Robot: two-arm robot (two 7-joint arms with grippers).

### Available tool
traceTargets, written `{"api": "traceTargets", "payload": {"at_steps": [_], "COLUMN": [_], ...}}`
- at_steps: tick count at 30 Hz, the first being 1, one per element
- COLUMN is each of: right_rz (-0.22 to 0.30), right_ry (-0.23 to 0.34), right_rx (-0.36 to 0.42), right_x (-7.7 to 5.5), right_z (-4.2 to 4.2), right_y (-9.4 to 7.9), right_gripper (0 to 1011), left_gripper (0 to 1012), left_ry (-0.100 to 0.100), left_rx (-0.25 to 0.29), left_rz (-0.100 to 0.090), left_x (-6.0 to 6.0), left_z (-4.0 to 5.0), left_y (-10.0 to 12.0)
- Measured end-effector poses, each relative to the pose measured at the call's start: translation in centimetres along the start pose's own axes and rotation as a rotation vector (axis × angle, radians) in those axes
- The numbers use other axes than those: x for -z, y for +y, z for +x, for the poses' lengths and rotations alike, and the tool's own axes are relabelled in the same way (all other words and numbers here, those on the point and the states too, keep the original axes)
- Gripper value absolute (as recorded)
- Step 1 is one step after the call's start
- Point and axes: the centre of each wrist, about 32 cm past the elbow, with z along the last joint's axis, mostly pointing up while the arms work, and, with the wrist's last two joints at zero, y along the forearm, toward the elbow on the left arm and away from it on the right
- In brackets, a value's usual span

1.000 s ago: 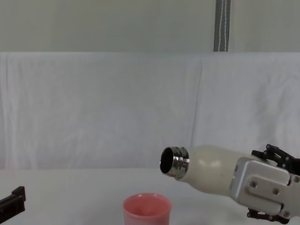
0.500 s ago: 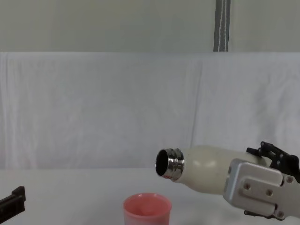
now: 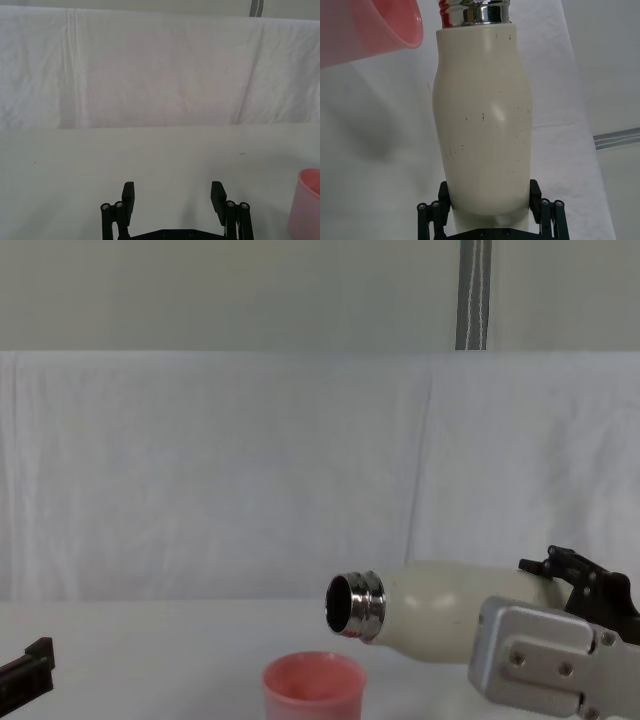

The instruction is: Grasp the thermos with one hand and pour water into the cup lid.

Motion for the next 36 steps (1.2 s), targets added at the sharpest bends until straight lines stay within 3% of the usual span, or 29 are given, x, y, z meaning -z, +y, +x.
{"api": "traceTargets", "payload": {"at_steps": [36], "right_rz": [-0.005], "right_ry": [-0.078], "right_rx": [0.007], "right_x": [0.12], "right_z": [0.22], "right_y": [-0.13], "right_gripper": [951], "left_gripper": [1001], "left_ry": [0.000], "left_rx": [0.000], "left_rz": [0.000], "left_x": [0.00], "left_z": [0.00], "left_y": [0.00]}}
